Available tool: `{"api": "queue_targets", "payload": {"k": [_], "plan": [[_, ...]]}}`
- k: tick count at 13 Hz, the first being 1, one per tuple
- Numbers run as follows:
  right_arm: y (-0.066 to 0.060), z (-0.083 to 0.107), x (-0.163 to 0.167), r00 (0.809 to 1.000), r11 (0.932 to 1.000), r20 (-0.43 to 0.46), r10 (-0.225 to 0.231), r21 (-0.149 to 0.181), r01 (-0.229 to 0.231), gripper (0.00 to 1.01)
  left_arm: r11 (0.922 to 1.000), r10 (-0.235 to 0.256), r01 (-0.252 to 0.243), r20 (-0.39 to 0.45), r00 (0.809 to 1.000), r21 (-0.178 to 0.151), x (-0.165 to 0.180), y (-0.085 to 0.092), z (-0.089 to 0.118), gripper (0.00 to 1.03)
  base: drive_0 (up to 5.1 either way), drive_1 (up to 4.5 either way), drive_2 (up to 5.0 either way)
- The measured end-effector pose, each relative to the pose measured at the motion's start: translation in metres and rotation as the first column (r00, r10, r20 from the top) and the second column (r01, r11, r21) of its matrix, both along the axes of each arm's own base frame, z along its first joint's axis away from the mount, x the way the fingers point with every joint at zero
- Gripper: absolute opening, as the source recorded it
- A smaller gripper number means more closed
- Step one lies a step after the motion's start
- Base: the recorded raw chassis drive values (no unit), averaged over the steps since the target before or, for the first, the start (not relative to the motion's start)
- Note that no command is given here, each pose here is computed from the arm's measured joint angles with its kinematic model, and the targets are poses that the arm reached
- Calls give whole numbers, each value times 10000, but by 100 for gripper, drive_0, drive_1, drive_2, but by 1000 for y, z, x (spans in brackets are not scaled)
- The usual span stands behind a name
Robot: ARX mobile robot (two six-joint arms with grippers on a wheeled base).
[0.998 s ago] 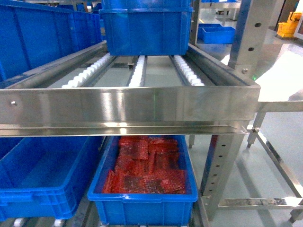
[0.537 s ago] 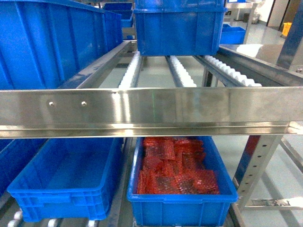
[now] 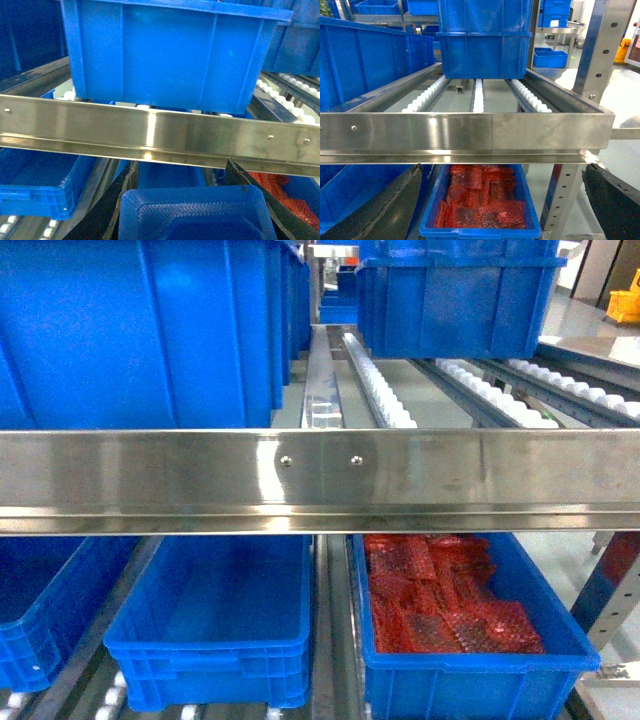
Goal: Pick blue part to blue bin on bottom shelf
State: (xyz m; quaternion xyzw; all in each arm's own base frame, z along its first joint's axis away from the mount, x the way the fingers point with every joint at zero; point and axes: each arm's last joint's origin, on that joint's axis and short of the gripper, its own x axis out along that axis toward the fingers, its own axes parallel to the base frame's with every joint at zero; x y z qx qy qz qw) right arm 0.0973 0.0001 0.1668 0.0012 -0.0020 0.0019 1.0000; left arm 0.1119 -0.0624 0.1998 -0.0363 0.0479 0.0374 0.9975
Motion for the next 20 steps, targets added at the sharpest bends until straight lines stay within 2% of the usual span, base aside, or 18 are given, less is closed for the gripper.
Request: {"api": "queue_targets", "payload": {"k": [20], "plan": [[0,0,0,10000,10000,-30,-31,-8,31,98,10000,38,-38,25,10000,-13,0,0,0,43,-498,248,248]]}}
